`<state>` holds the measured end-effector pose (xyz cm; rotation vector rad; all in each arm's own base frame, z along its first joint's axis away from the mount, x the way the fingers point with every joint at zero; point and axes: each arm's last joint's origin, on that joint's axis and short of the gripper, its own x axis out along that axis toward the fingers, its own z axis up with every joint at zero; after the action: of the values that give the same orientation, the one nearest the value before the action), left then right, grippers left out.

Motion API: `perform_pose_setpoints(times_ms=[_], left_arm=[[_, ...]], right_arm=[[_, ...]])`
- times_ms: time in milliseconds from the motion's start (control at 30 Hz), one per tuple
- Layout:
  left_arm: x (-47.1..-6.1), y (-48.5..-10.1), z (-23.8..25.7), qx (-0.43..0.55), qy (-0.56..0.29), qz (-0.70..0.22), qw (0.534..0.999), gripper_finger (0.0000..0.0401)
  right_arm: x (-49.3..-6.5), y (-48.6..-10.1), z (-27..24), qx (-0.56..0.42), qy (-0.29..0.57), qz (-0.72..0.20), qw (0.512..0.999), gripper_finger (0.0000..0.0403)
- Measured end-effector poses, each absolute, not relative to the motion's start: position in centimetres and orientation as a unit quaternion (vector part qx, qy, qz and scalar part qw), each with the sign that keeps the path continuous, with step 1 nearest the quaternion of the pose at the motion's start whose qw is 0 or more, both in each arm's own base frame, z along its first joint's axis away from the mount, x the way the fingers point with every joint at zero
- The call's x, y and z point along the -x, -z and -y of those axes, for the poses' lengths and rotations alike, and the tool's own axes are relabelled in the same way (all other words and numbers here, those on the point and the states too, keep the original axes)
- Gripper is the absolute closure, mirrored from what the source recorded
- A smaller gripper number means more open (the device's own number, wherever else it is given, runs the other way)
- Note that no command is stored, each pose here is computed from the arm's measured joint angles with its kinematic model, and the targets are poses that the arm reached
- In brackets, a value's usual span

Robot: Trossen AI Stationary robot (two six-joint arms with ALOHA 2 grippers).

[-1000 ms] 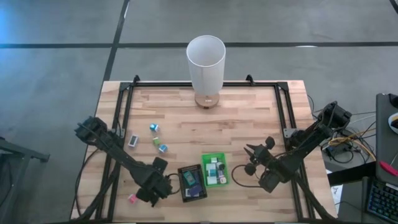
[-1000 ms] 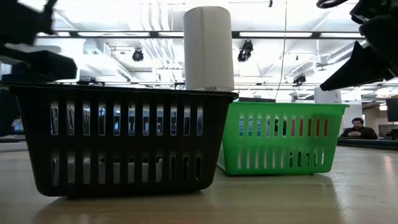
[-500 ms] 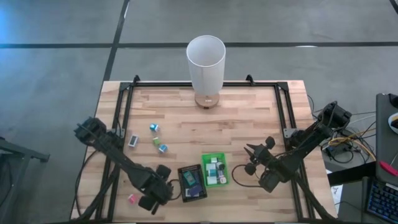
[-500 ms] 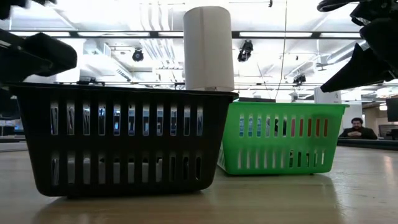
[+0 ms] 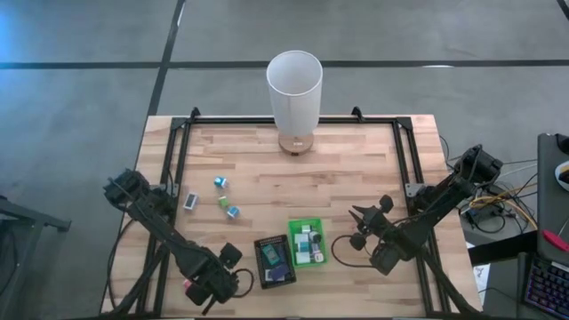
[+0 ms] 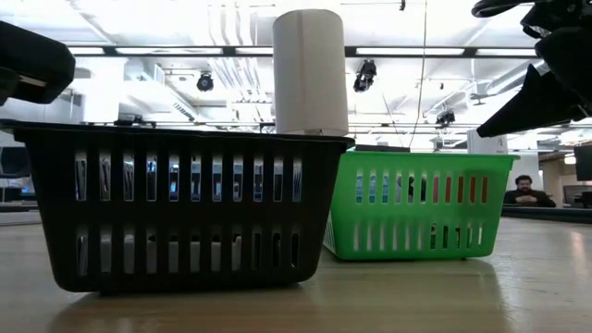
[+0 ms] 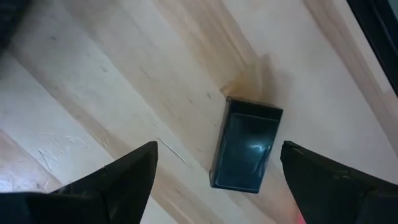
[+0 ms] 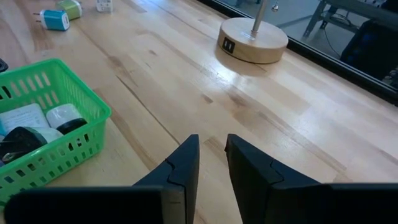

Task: Pick & Place Office items
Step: Put the black digital clock into the black bin

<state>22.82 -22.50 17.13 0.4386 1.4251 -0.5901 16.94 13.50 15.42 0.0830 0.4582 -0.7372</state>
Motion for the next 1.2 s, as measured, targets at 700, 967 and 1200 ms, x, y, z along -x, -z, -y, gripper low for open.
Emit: perform_pose_setpoints(times_ms=[700, 967, 1200], left_arm=[[-22.4, -15.3, 23.3, -0.199, 0.250, -0.664, 0.676, 0.0062], [-22.5, -14.5, 23.4, -0.201, 0.243, -0.673, 0.669, 0.0062], [-22.5, -14.2, 23.5, -0.193, 0.236, -0.675, 0.672, 0.0072]], right_arm=[[-17.0, -15.4, -13.5, -0.043, 0.357, -0.221, 0.907, 0.0328], [-17.0, -15.4, -13.6, -0.045, 0.356, -0.220, 0.907, 0.0326], [-17.0, -15.4, -13.6, -0.046, 0.356, -0.220, 0.907, 0.0318]])
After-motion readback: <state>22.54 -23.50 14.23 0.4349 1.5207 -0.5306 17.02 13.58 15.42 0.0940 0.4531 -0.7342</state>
